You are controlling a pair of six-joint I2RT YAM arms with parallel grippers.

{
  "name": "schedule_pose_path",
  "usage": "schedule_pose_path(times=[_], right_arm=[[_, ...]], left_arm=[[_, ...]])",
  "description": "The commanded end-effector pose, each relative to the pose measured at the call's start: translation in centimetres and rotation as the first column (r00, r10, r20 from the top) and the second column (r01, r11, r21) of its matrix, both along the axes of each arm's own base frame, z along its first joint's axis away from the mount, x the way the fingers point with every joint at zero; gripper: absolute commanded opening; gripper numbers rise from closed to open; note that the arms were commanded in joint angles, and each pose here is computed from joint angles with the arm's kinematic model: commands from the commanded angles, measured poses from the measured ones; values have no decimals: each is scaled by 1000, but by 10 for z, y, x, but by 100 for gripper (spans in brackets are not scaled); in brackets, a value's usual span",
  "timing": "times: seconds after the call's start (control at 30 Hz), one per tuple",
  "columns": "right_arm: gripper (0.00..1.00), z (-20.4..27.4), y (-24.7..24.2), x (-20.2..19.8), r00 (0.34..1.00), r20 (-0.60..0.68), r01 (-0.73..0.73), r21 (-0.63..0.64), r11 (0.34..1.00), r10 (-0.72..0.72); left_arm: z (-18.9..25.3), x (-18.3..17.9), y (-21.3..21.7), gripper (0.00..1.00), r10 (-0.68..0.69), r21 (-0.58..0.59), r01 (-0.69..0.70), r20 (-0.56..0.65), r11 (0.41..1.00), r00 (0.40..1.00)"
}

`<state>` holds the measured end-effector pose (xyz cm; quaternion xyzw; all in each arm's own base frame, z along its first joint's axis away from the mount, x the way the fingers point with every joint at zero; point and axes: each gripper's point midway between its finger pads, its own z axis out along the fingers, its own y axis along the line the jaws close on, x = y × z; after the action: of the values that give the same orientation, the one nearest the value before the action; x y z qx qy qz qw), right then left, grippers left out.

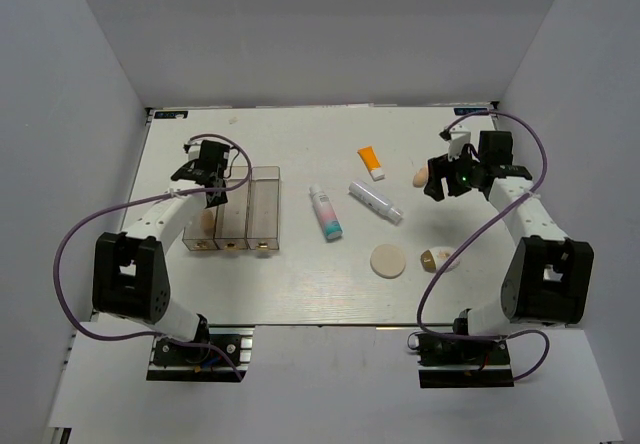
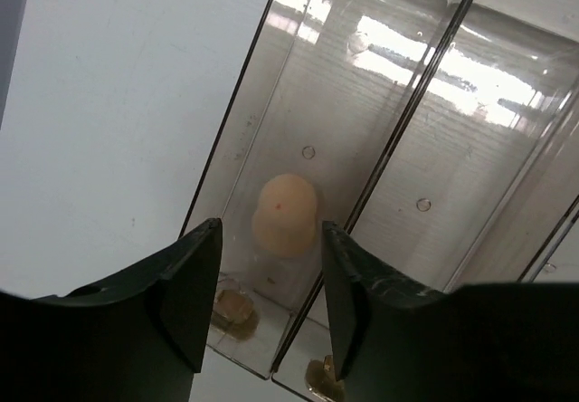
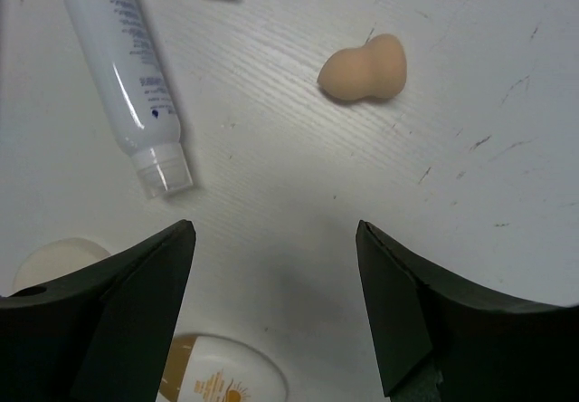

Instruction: Organize the makeup

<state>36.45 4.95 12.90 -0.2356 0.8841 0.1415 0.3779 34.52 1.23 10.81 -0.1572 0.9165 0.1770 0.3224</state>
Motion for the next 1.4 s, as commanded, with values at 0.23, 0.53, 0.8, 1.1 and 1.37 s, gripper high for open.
schedule_pose_path(times=[0.23, 0.53, 0.8, 1.1, 1.37], right_arm=[[78, 31, -11, 59, 995, 53, 89, 7, 996, -89], [65, 0, -29, 97, 971, -38, 234, -34, 972, -235], [63, -37, -26, 124, 965, -103, 240, -30, 970, -242], [60, -59, -14, 126, 965, -174, 198, 0, 980, -195], [60, -79, 3, 110, 955, -256, 166, 46, 985, -149]], left_arm=[[31, 16, 9, 68, 25, -5, -24, 99, 1000, 995], [93, 7, -88, 60, -284, -328, 418, 384, 847, 878], [112, -37, -103, 76, -262, -423, 461, 448, 780, 854], [111, -57, -96, 77, -214, -448, 417, 436, 791, 874], [108, -62, -98, 77, -194, -476, 404, 430, 781, 882]])
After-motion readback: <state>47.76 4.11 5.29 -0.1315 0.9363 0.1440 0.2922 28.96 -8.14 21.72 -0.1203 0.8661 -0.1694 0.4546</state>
